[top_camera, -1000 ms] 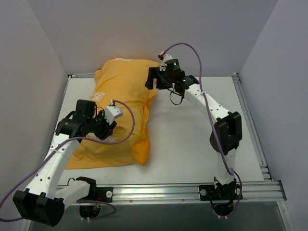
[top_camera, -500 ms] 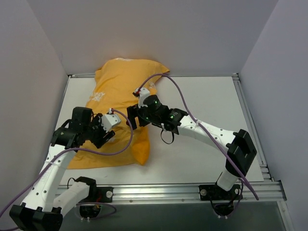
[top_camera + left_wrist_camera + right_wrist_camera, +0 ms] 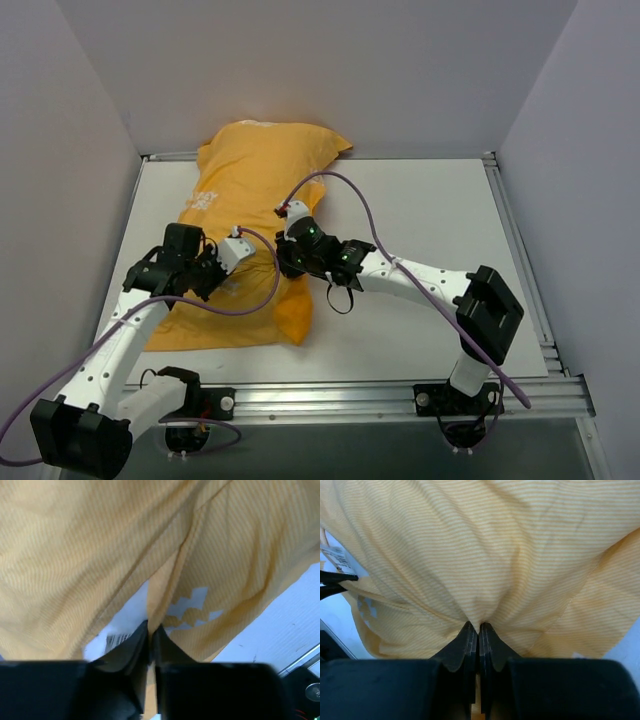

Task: Remove the pillowcase from the pillow

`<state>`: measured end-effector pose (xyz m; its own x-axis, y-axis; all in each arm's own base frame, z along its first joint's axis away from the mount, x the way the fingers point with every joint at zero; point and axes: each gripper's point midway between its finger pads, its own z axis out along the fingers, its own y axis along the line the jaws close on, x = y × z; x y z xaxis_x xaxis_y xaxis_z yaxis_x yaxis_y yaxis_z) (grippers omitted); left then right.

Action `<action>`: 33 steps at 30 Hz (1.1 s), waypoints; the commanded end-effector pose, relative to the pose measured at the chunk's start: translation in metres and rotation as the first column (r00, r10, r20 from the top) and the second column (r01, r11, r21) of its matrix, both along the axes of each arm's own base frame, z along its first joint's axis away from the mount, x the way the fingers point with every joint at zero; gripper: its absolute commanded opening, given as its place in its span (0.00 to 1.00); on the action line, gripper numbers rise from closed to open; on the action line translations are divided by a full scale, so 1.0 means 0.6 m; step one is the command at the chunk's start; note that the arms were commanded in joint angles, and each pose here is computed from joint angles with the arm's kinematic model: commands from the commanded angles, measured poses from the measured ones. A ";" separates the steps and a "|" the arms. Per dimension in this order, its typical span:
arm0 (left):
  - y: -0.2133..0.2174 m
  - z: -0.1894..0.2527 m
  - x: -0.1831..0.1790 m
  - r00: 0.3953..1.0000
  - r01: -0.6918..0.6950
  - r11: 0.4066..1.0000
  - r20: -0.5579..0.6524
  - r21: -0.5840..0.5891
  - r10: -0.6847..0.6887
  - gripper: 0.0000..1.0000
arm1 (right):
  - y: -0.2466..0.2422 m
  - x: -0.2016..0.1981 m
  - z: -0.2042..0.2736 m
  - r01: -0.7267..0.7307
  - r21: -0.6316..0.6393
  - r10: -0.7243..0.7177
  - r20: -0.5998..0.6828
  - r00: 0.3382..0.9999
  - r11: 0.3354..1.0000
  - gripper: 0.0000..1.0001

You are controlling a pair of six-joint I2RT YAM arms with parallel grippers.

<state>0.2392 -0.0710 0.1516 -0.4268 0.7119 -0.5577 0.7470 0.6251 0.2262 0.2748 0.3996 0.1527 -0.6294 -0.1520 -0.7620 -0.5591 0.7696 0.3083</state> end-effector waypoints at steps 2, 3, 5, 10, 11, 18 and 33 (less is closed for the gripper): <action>-0.019 -0.002 -0.021 0.996 0.085 0.995 -0.018 -0.042 -0.086 0.02 | -0.010 0.020 0.052 0.064 0.038 -0.067 0.071 0.995 0.997 0.00; -0.021 0.001 -0.029 0.993 0.116 0.992 -0.015 -0.045 -0.117 0.02 | -0.013 0.023 0.054 0.069 0.040 -0.072 0.071 0.995 0.997 0.00; -0.037 0.002 -0.059 0.978 0.202 0.976 -0.043 -0.082 -0.206 0.02 | -0.024 0.034 0.061 0.088 0.046 -0.091 0.073 0.993 0.995 0.00; -0.053 0.008 -0.119 0.920 0.357 0.926 -0.123 -0.124 -0.371 0.02 | -0.060 0.073 0.107 0.142 0.111 -0.153 0.096 0.984 0.984 0.00; -0.054 0.008 -0.136 0.906 0.375 0.917 -0.157 -0.136 -0.393 0.03 | -0.068 0.078 0.113 0.147 0.119 -0.159 0.100 0.982 0.982 0.00; -0.096 0.133 -0.109 0.907 0.413 0.882 0.012 -0.227 -0.421 0.74 | -0.083 0.077 0.139 0.113 0.152 -0.131 0.110 0.985 0.982 0.00; -0.080 0.103 0.093 0.976 0.121 0.993 0.182 -0.016 -0.116 0.84 | -0.097 0.086 0.129 0.127 0.178 -0.144 0.085 0.986 0.976 0.00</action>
